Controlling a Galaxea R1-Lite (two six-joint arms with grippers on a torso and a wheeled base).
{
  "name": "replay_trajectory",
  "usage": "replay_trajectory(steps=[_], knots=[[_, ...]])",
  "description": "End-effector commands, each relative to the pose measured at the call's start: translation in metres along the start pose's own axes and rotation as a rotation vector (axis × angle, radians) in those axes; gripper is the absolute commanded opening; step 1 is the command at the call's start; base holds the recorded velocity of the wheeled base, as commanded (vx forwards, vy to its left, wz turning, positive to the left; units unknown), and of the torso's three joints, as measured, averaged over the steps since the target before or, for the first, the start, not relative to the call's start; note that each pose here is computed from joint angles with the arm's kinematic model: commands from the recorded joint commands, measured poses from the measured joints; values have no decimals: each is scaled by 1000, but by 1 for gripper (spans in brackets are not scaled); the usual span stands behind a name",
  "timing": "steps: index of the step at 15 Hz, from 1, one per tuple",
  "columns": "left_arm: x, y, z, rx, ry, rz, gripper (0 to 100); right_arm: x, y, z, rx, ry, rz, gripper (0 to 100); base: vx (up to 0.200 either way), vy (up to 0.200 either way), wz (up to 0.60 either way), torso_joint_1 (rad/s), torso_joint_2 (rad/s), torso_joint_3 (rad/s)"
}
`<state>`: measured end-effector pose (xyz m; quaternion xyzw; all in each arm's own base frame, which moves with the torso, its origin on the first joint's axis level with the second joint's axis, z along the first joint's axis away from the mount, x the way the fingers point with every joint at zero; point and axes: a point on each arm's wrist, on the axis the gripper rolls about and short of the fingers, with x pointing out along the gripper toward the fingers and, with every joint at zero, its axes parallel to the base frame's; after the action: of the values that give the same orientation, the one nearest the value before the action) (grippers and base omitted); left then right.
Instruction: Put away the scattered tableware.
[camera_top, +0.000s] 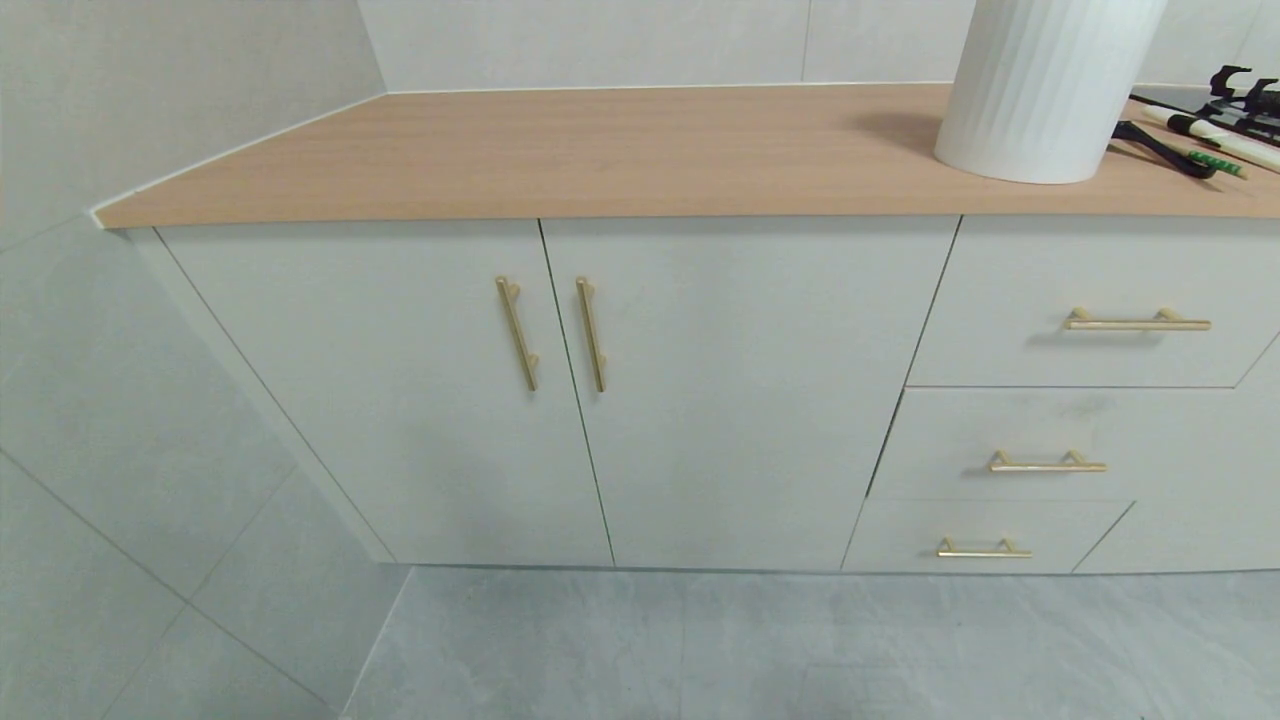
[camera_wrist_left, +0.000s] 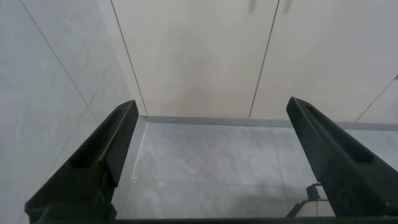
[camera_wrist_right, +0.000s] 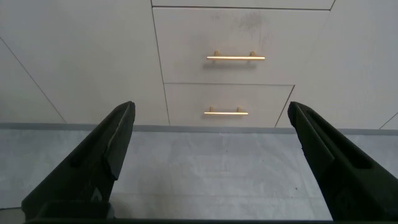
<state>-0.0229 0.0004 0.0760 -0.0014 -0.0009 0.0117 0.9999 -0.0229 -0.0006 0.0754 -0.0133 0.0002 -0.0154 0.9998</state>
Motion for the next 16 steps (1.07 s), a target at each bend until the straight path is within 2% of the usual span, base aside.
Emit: replay_trajectory(steps=[1, 5, 16], knots=[[0, 0, 0, 0, 2, 1, 100, 0, 0, 0, -1, 3, 0, 100, 0, 0, 0, 0, 0, 0], [0, 0, 0, 1, 2, 1, 100, 0, 0, 0, -1, 3, 0, 100, 0, 0, 0, 0, 0, 0], [0, 0, 0, 0, 2, 1, 100, 0, 0, 0, 0, 3, 0, 100, 0, -200, 0, 1, 1, 4]])
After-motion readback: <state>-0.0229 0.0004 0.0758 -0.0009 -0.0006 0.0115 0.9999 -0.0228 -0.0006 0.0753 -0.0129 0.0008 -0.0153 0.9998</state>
